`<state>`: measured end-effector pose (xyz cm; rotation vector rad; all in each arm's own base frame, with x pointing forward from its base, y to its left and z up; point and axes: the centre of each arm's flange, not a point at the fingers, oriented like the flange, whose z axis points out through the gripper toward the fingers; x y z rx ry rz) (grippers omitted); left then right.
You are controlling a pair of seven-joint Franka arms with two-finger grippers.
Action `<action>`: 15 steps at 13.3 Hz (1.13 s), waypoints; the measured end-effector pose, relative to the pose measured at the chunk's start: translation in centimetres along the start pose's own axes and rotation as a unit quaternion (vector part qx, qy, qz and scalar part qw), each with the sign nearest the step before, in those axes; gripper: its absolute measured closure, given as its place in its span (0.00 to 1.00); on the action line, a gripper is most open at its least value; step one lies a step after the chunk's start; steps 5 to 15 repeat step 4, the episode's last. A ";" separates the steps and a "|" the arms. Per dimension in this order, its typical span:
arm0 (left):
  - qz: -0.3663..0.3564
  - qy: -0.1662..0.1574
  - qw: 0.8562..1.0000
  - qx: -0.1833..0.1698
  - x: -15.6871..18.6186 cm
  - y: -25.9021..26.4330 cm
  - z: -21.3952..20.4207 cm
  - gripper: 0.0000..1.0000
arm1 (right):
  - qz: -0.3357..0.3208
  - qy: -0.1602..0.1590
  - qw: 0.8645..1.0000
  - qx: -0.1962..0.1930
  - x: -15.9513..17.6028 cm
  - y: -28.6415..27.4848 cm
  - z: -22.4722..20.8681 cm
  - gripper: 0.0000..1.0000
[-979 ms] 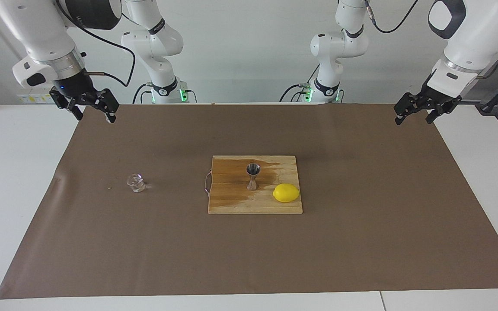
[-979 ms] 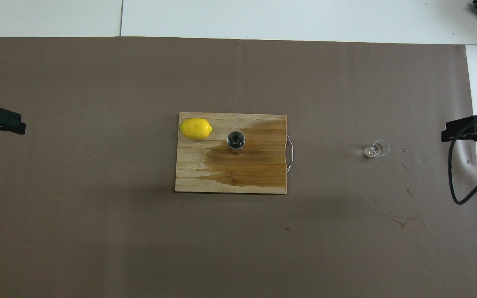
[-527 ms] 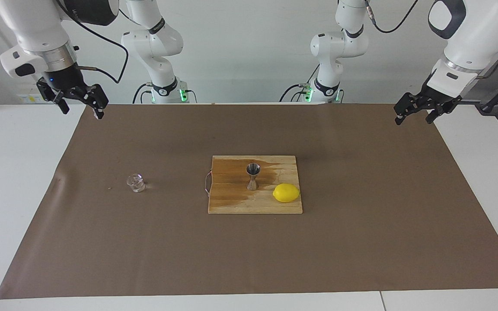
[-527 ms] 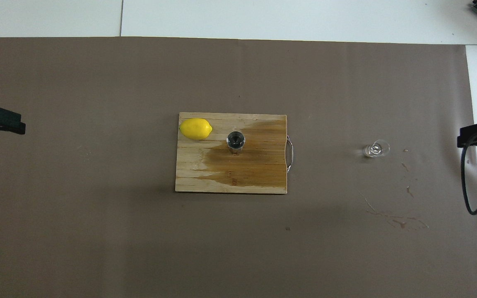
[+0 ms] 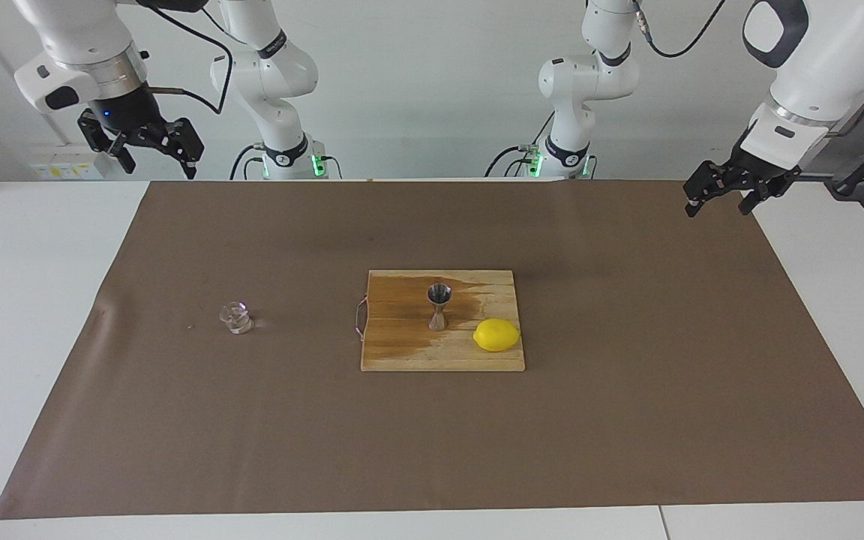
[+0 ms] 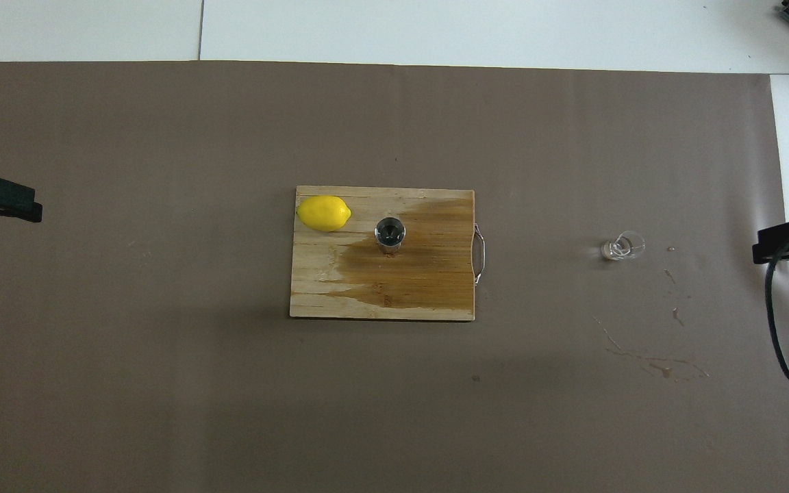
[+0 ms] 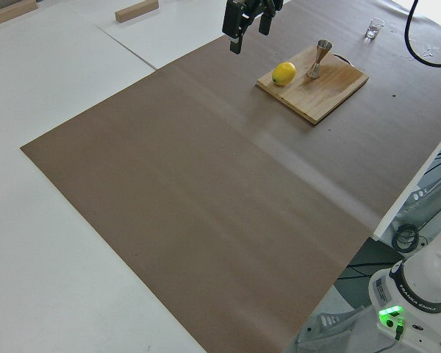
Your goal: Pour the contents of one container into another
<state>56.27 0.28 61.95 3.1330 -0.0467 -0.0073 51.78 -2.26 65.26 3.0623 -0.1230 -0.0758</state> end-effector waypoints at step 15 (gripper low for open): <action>0.000 0.000 1.000 0.000 0.0 0.0 0.0 0.00 | -0.005 -0.004 1.000 -0.001 0.3 -0.1 0.4 0.00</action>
